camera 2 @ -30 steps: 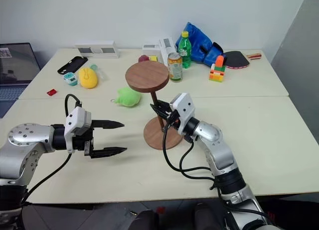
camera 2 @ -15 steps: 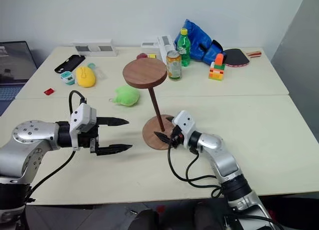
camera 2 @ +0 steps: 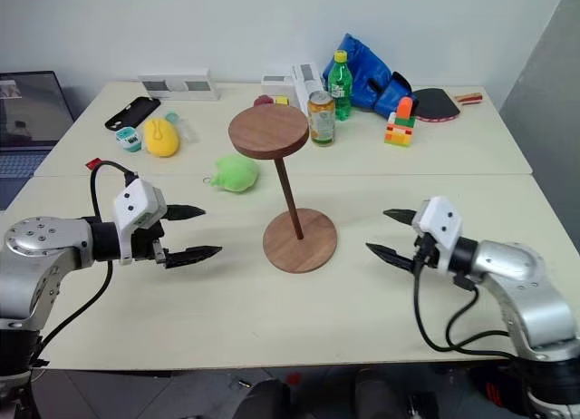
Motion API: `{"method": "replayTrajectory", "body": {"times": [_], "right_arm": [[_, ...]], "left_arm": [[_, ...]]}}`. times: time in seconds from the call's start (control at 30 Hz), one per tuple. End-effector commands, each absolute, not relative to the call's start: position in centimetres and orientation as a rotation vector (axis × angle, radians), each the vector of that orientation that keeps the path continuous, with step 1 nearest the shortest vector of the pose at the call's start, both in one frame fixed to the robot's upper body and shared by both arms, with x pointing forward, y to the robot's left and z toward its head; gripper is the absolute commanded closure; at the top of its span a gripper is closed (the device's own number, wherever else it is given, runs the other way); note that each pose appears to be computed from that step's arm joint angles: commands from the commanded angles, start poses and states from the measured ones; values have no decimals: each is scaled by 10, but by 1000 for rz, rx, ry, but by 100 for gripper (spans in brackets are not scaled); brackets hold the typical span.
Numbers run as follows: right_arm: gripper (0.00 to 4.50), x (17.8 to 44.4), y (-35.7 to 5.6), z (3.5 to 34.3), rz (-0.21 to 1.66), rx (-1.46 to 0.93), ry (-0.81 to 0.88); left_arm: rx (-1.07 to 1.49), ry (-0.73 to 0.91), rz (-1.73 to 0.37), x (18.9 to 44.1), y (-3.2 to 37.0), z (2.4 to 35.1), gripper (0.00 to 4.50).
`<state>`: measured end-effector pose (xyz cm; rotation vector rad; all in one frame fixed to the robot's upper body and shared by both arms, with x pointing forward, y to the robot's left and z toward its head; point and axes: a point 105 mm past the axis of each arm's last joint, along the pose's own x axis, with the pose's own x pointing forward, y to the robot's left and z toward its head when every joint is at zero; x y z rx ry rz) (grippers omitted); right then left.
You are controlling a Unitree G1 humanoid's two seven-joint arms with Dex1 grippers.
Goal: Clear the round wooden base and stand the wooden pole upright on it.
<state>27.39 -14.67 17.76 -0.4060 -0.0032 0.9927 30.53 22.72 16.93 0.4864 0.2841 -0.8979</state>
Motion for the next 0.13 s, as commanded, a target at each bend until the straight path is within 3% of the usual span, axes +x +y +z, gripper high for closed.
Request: {"method": "replayTrajectory", "body": {"times": [0.03, 0.13], "right_arm": [[95, 257, -156, 199, 999, -424, -38], [95, 256, -160, 199, 981, -425, -22]], "left_arm": [[536, 223, -880, 307, 238, 188, 0], [559, 228, -903, 308, 238, 185, 0]]}}
